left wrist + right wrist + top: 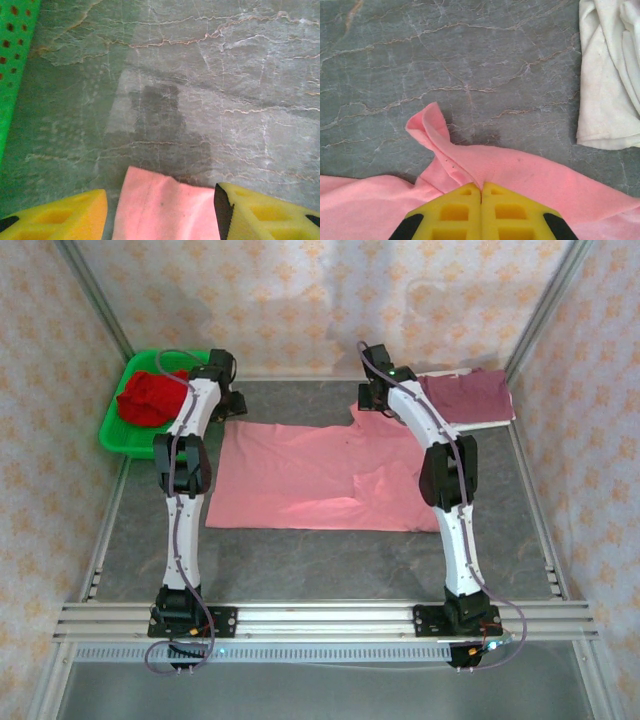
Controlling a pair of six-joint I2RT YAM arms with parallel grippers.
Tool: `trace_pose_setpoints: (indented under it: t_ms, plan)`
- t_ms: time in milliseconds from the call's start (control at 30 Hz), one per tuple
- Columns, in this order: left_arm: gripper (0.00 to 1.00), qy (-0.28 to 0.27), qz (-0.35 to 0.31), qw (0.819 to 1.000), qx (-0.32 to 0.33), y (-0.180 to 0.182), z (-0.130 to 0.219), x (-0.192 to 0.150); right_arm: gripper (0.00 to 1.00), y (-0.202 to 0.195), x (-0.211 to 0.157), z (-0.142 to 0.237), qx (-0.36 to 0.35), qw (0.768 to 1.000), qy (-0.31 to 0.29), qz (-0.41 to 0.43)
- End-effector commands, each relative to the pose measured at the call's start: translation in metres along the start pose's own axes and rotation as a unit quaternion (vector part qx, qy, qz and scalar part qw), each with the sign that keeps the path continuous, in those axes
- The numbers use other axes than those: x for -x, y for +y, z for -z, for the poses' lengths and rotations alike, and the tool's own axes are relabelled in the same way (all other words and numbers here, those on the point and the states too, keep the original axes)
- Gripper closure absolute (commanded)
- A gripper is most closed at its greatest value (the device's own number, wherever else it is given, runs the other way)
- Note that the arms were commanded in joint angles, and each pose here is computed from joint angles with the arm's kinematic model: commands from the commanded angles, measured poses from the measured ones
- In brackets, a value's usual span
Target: Fold and stack the t-shirts
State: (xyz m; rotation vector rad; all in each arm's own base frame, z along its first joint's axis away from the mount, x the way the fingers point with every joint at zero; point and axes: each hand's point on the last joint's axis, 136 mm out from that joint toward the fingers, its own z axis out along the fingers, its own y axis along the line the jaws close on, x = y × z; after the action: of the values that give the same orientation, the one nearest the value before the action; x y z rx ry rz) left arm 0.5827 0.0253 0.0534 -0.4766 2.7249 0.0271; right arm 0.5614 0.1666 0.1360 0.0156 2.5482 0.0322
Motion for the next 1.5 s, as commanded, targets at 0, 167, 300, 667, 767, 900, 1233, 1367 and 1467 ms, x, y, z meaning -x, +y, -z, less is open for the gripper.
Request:
trace_pose_setpoints:
  t_ms: [0,167,300,667,767,900,1233,1367,1467]
  plan:
    - [0.41,0.015,-0.002,1.0,-0.004,-0.001,-0.011,-0.006,1.0,-0.004,0.026,0.038,0.002,0.999,-0.048,-0.005]
    - [0.41,0.024,-0.002,1.0,-0.006,-0.002,-0.02,-0.01,1.0,-0.009,0.032,0.052,-0.003,0.998,-0.064,-0.007]
    - [0.54,0.026,-0.001,1.0,-0.007,-0.002,-0.028,-0.012,1.0,-0.012,0.037,0.063,-0.01,0.997,-0.076,-0.006]
    - [0.91,0.015,-0.007,1.0,0.009,0.003,-0.024,-0.006,1.0,-0.028,0.039,0.071,-0.034,0.996,-0.079,-0.005]
    - [1.0,0.01,-0.009,1.0,0.012,0.004,-0.017,-0.003,1.0,-0.034,0.039,0.073,-0.038,0.996,-0.08,-0.008]
    - [1.0,-0.012,-0.009,1.0,0.014,0.005,0.007,0.007,1.0,-0.041,0.041,0.077,-0.042,0.996,-0.082,-0.012]
    - [1.0,-0.082,-0.011,0.996,0.031,0.019,0.066,0.017,1.0,-0.066,0.048,0.105,-0.06,0.991,-0.12,0.021]
    - [1.0,-0.095,-0.017,0.995,0.037,0.023,0.076,0.016,1.0,-0.074,0.044,0.111,-0.046,0.99,-0.13,0.018]
    - [1.0,-0.1,-0.014,0.994,0.04,0.026,0.081,0.013,1.0,-0.074,0.039,0.117,-0.035,0.99,-0.138,0.017]
